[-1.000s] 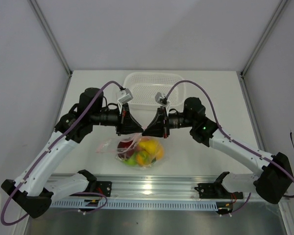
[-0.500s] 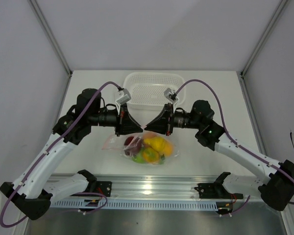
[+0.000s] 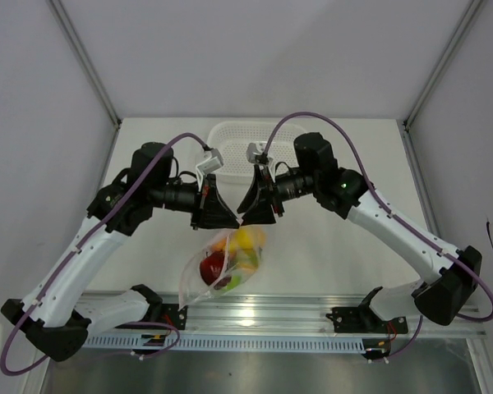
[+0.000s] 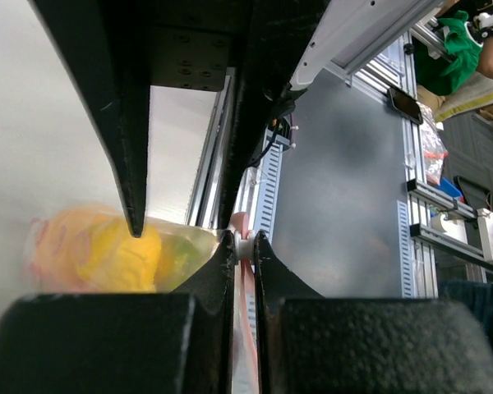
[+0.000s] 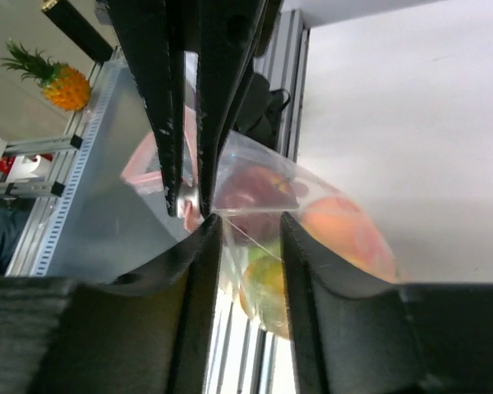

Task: Place the food in the zip-top bag and seal the zipper
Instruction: Zip the zipper food storage bag at the center of the board.

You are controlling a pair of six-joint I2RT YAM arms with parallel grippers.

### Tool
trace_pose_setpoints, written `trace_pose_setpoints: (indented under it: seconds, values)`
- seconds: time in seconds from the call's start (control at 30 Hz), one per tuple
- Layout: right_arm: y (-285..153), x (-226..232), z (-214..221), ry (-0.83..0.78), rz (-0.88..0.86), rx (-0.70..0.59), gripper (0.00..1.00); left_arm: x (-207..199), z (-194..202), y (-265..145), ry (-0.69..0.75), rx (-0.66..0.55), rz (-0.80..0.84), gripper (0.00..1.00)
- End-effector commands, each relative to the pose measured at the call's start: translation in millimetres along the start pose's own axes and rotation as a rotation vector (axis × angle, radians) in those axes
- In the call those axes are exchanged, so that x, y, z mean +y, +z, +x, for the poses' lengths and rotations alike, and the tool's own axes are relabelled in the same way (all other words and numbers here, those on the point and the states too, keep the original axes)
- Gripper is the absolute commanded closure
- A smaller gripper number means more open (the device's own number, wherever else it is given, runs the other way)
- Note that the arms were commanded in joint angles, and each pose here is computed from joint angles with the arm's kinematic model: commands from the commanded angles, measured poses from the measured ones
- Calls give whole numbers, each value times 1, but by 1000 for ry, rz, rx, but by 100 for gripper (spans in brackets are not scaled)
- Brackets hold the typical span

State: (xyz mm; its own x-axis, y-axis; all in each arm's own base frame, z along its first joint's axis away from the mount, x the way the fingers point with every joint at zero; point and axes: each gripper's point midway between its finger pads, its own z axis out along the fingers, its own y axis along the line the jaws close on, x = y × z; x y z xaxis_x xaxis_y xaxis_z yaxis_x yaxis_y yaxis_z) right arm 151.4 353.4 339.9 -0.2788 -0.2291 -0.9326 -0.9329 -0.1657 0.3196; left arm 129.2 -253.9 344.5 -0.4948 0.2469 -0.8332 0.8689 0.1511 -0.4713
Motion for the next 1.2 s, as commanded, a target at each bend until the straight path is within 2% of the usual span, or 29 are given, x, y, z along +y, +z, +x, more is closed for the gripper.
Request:
trace_pose_setpoints:
  seconds: [0.0,0.23,0.4,0.63,0.83,0.87,1.03,1.07,1.17]
  values:
    - [-3,30,8,-28,-114,60,51,3,-18,-3,82,-38,-39,99]
    - [-14,38,15,-66,-76,85,25,4,-21,-4,88,-29,-45,99]
    - [-18,38,17,-72,-63,99,23,4,-20,-2,81,-14,-24,99]
    - [-11,31,15,-68,-64,115,30,2,-17,2,63,-5,9,99]
    - [8,26,21,-55,-95,183,47,3,-14,4,48,2,23,99]
    - [11,25,22,-51,-98,193,53,3,-14,4,48,2,24,100]
    - [20,22,33,-21,-128,237,64,1,-15,3,54,-4,25,99]
    - [21,22,33,-21,-131,238,69,0,-15,3,57,-4,25,99]
    - [22,22,37,-11,-141,245,73,1,-14,2,56,-2,23,99]
